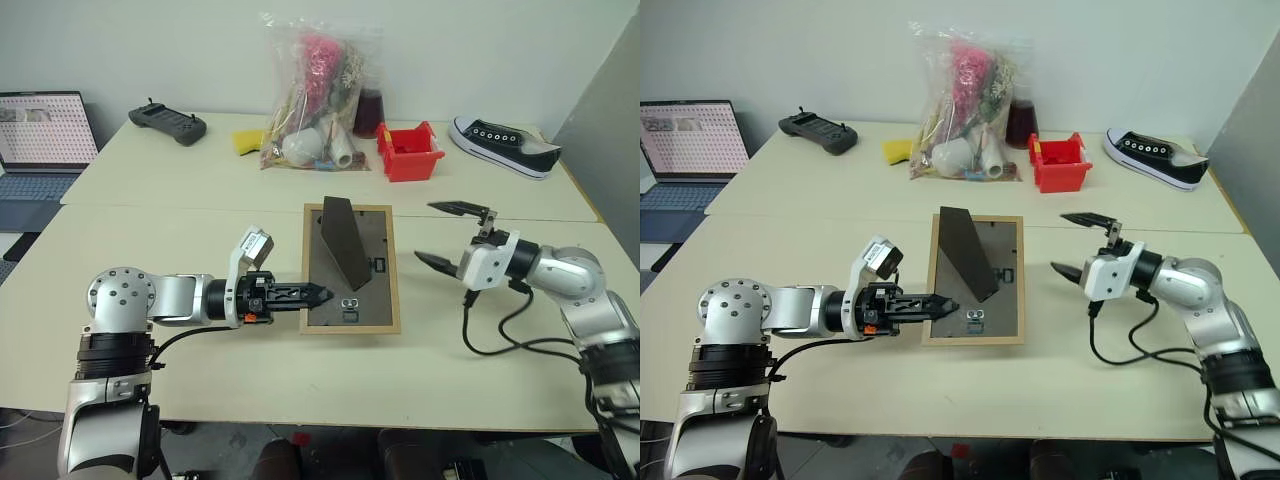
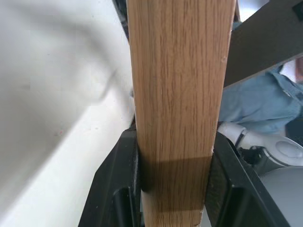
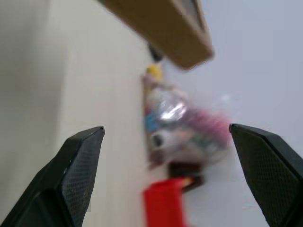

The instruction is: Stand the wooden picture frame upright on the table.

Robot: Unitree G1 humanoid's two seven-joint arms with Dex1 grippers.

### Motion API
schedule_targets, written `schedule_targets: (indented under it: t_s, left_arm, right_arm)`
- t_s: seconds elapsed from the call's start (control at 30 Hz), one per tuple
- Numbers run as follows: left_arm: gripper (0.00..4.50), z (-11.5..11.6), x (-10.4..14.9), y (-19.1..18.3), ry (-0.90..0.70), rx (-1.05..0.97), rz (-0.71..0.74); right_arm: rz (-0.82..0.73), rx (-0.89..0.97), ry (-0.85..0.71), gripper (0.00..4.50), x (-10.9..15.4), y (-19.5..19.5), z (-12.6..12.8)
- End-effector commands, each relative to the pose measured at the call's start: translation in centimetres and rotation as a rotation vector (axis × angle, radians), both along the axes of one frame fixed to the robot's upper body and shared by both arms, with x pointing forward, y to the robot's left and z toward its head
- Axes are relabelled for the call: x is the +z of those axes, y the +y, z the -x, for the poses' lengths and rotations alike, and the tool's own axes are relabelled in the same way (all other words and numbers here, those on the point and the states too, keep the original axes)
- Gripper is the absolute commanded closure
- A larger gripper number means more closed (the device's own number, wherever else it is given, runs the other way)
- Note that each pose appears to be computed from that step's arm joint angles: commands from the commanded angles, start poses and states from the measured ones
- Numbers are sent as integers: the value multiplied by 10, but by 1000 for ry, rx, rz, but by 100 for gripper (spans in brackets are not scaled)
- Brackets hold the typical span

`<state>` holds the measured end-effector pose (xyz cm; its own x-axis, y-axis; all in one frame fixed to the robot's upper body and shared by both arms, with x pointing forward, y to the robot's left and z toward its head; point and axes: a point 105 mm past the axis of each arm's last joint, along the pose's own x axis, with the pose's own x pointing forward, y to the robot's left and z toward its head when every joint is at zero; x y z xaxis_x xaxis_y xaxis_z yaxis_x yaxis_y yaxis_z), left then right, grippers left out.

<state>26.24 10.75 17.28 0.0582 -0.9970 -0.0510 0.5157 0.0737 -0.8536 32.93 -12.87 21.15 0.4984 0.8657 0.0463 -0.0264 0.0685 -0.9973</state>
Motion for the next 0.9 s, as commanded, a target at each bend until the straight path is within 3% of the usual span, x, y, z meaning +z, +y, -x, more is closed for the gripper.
schedule_targets:
  t_s: [0.03,0.27,0.4,0.5,0.73,0.8,0.9]
  left_arm:
    - [320,10,11,-8,-21,-50,44]
    - [320,13,11,-13,5,-25,55]
    - [320,14,10,-14,22,-5,53]
    - [320,15,7,-14,32,10,46]
    - [320,16,4,-18,24,27,24]
    - [252,15,3,-16,25,45,32]
    - [202,11,6,-12,10,75,33]
  right_arm:
    - [-36,168,-271,3,23,25,16]
    - [-13,295,-362,3,16,50,23]
    - [-21,333,-380,61,19,51,27]
    - [-6,335,-377,146,16,47,28]
    - [31,335,-374,274,15,38,29]
    - [41,342,-367,295,14,36,30]
    - [41,344,-348,316,13,35,28]
